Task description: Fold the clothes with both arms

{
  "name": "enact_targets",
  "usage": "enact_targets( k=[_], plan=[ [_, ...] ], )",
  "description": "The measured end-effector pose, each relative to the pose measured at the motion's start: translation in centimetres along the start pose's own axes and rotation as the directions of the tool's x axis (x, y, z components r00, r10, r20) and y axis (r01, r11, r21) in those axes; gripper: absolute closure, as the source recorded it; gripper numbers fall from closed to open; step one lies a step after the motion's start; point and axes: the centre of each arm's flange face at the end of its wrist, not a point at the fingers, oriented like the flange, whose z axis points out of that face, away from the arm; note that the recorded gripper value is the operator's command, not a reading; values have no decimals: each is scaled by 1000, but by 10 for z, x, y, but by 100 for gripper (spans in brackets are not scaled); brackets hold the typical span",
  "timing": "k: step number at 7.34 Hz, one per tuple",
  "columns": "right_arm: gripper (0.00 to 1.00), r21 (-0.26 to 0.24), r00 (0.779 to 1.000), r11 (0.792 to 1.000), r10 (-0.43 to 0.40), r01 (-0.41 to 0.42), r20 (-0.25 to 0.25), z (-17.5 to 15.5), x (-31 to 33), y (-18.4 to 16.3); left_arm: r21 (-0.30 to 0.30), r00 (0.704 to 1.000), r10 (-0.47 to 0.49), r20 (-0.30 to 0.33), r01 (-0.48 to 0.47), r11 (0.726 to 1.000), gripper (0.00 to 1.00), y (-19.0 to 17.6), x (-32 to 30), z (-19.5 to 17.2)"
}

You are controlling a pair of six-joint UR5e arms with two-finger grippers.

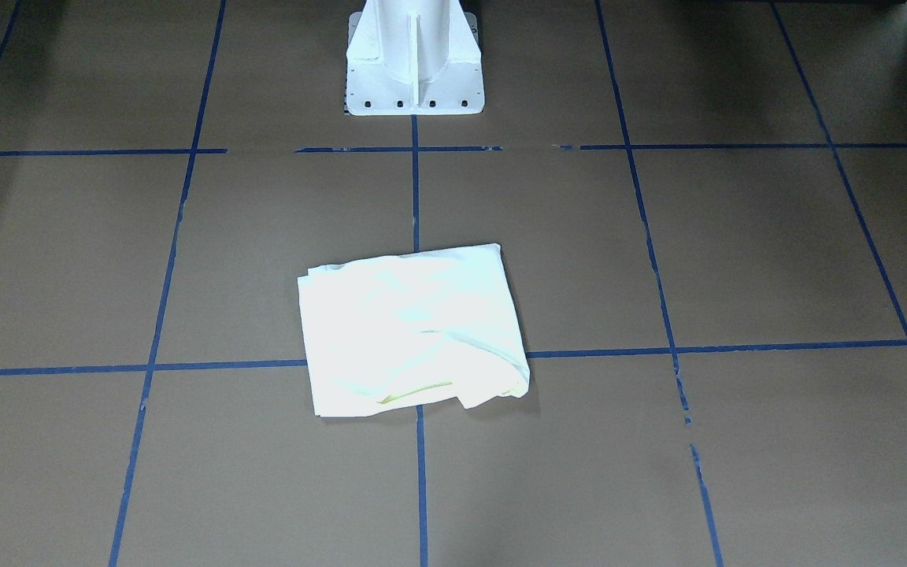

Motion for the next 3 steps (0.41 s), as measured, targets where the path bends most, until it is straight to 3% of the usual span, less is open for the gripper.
enact_targets(
  k=[3],
  plan=[
    [0, 1, 1000, 1000, 0, 0, 0, 0, 0, 0, 1, 1000, -6, 0, 6, 1000, 1, 0, 1, -1]
  ],
)
